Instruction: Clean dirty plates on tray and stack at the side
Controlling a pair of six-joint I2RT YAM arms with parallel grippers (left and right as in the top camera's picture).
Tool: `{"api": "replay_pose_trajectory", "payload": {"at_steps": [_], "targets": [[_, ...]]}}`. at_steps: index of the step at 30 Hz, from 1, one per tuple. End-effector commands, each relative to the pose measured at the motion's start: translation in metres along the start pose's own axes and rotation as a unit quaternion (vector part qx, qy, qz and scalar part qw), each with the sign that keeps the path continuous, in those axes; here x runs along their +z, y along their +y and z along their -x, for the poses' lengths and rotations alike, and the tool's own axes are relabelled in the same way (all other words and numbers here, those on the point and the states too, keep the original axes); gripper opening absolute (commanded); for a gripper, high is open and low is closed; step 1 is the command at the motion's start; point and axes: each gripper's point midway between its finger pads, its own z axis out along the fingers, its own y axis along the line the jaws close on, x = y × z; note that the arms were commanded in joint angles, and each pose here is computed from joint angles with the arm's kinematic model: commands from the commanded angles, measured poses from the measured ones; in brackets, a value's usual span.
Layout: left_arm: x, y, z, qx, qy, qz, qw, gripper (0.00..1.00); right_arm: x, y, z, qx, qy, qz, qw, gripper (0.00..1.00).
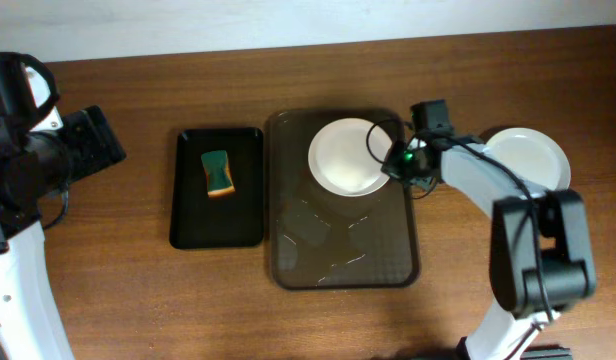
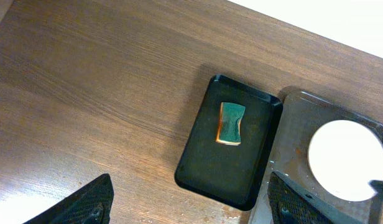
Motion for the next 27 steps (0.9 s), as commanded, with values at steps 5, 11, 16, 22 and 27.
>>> {"api": "replay_pose_trajectory", "payload": {"at_steps": [5, 11, 16, 22, 27], "targets": [[-0.001, 0.000, -0.001, -0.007, 0.000, -0.005, 1.000, 0.78, -0.134, 0.044, 0.062, -0.272, -0.193, 0.012, 0.943, 0.04], [-0.001, 0.000, -0.001, -0.007, 0.001, -0.005, 1.000, 0.78, -0.147, 0.159, 0.003, -0.450, -0.263, 0.010, 0.853, 0.04], [-0.001, 0.000, -0.002, -0.007, 0.004, -0.004, 1.000, 0.78, -0.124, 0.242, -0.062, -0.604, -0.333, -0.055, 0.722, 0.04], [-0.001, 0.001, -0.005, -0.007, 0.010, -0.003, 1.000, 0.77, -0.135, 0.266, -0.080, -0.569, -0.411, -0.113, 0.704, 0.04], [-0.001, 0.000, -0.003, -0.007, 0.004, -0.004, 1.000, 0.78, -0.157, 0.225, -0.035, -0.423, -0.402, -0.080, 0.808, 0.04]]}}
